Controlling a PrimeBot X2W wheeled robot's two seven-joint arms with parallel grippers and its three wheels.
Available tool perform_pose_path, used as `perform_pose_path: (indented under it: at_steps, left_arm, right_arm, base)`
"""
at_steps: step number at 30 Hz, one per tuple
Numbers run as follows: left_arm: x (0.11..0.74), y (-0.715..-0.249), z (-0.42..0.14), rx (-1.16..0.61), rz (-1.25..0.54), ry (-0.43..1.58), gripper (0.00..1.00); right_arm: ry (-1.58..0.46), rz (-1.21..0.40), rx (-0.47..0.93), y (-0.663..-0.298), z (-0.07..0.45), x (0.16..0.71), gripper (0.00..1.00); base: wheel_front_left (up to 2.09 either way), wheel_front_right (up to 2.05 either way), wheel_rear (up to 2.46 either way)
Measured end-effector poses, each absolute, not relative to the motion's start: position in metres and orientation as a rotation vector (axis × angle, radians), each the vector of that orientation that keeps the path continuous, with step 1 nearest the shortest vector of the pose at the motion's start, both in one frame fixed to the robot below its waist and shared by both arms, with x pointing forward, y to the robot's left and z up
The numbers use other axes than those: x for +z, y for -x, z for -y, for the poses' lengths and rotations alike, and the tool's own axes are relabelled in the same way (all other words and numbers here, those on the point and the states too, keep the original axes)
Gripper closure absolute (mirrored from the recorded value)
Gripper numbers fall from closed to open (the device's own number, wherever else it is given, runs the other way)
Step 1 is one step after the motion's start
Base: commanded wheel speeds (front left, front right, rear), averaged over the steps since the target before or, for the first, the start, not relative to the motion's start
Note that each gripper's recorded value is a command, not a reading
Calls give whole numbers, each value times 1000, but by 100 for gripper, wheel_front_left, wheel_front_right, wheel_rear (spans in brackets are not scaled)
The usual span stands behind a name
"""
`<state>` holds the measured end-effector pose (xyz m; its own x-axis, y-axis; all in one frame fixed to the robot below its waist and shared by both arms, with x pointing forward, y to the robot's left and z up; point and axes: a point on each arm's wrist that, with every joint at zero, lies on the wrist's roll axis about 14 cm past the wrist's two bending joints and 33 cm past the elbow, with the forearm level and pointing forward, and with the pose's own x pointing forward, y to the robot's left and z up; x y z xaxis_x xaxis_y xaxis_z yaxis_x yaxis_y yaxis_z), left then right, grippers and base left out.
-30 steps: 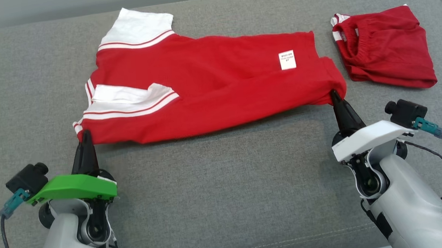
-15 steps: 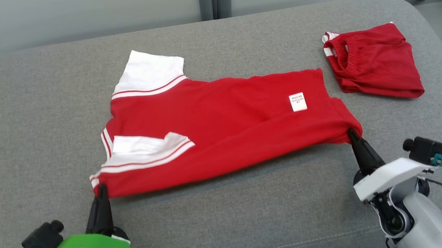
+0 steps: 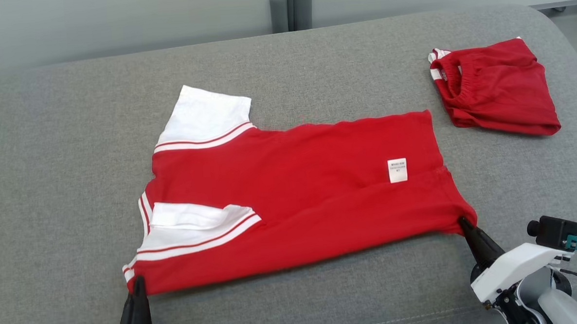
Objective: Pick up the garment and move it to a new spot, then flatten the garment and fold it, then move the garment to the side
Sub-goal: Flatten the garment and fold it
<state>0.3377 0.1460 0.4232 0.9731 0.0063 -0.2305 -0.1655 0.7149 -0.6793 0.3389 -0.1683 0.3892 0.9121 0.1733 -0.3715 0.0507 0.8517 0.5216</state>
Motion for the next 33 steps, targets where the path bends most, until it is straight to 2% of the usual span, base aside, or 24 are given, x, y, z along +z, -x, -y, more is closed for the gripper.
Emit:
perform_pose_path:
  at_steps: [7,9,10,11,12,13,14,23,30,33]
  left_arm:
    - [420,-325,-146,100,-241,727,100]
    - [421,-326,-145,101,-241,718,100]
    - [421,-326,-146,102,-241,709,93]
    - [422,-327,-146,99,-239,706,73]
    - [423,-328,-147,100,-234,703,50]
    - [425,-329,-147,100,-231,699,5]
    - [426,-329,-148,96,-229,693,0]
    - [428,-333,-172,121,-216,597,0]
    - [474,-382,-144,-67,-94,492,0]
    - [491,-405,-125,-149,-67,455,0]
  right_arm:
    - [-542,-482,55,-323,168,380,100]
    - [-542,-500,56,-319,167,377,81]
    - [-541,-501,52,-317,167,377,56]
    - [-542,-503,52,-316,167,377,12]
    - [-542,-507,48,-315,168,377,0]
    - [-540,-509,42,-313,169,377,0]
    - [-537,-516,37,-311,172,376,0]
    - [-448,-478,-69,-311,224,386,0]
    - [-334,-348,26,-363,225,431,0]
    - [-240,-352,99,-383,219,442,0]
  base:
    - [0,0,0]
    - [0,0,0]
    - [0,0,0]
    - [0,0,0]
    - [0,0,0]
    - [0,0,0]
    - [0,0,0]
    - [0,0,0]
    - [0,0,0]
    - [0,0,0]
